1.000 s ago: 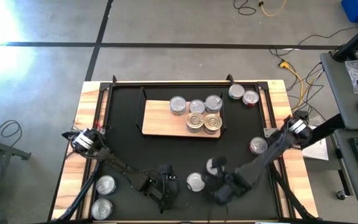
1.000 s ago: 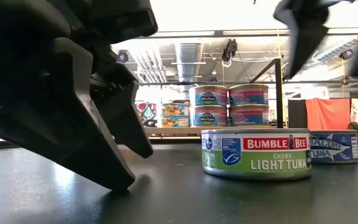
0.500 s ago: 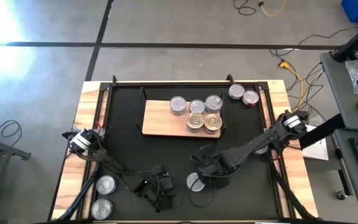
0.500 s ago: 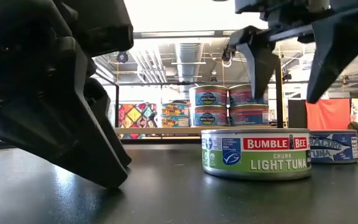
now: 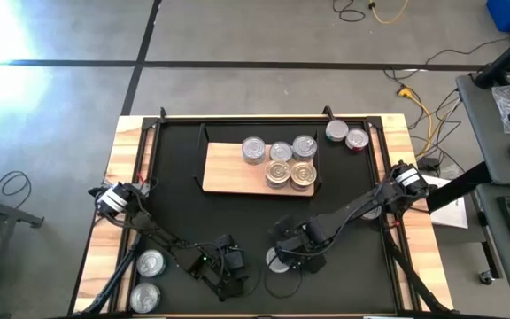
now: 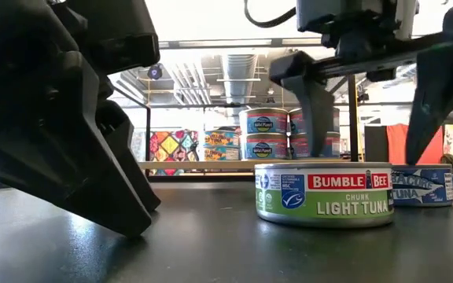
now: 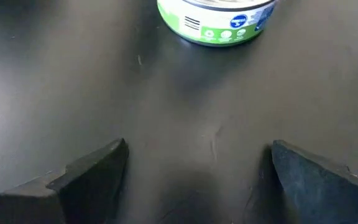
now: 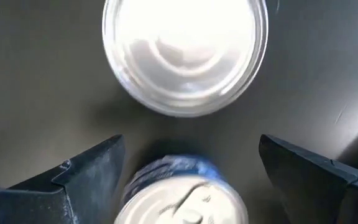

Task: Stack canned seafood by type on shelf
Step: Put the bottom right green and white tuna can on the shelf

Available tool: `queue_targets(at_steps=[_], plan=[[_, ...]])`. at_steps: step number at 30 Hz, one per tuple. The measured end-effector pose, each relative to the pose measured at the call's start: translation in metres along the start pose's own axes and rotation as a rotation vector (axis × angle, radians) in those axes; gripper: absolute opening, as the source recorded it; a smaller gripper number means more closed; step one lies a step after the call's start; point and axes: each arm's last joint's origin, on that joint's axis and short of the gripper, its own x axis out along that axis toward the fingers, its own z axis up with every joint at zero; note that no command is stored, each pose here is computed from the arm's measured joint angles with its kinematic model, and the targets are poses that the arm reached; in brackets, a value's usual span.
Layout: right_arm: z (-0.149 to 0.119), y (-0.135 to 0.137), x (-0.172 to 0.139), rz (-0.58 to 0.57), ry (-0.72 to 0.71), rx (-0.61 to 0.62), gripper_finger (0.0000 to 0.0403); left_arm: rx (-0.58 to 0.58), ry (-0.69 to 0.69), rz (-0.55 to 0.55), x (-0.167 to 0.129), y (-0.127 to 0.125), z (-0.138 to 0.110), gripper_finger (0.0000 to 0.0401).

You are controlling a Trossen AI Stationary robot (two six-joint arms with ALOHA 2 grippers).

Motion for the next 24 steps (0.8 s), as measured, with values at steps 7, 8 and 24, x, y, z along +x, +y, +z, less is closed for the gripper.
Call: queue_targets(at_steps=[7, 8, 24], plan=[[-0.007, -0.003, 0.016, 0.011, -0.048, -0.129, 0.0364, -0.175, -0.027, 0.040, -0.011, -0.009, -0.017, 0.0389], [-0.007, -0.003, 0.018, 0.016, -0.065, -0.147, 0.0364, -0.182, -0.031, 0.049, -0.013, -0.011, -0.020, 0.0389], [0.004, -0.006, 0.027, 0.058, -0.323, -0.170, 0.0364, -0.052, -0.035, 0.031, -0.018, -0.031, -0.021, 0.0389]])
